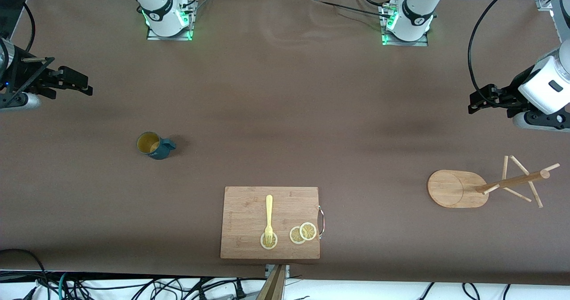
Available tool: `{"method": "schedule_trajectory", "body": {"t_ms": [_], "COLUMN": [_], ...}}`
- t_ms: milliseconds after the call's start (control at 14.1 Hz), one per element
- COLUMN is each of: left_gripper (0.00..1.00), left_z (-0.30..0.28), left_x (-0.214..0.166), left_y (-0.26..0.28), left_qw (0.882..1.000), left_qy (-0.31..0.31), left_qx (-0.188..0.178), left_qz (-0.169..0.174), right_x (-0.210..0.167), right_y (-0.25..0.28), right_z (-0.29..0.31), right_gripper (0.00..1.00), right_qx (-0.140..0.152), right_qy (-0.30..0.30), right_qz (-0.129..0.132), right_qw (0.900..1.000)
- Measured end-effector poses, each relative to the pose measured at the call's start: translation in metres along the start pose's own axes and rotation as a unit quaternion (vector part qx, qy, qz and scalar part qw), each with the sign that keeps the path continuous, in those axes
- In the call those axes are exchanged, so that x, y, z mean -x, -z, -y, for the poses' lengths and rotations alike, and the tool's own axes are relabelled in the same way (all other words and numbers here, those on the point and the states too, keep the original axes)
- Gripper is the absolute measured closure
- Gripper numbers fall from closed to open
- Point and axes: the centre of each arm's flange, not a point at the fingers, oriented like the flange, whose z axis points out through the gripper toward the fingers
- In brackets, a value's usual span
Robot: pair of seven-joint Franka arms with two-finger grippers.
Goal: Pass cup and hang on rack
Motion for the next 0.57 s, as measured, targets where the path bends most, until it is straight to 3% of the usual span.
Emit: {"method": "schedule_trajectory", "body": {"t_ms": [283,567], "left_gripper": [0.0,0.0], "left_z": [0.0,0.0], "left_x": [0.0,0.0], "left_y": [0.0,0.0], "left_qw": [1.0,1.0], "left_qy": [0.0,0.0], "left_qx": [0.0,0.0], "left_qz": [0.0,0.0], "right_x": [-0.001,0.009], "right_y": [-0.005,-0.028], "right_z": [0.023,0.023], "right_gripper": [0.0,0.0], "right_qx": [0.038,0.039], "right_qy": [0.024,0.027], "right_qz": [0.006,-0.01], "right_qw": [0.999,0.999]}}
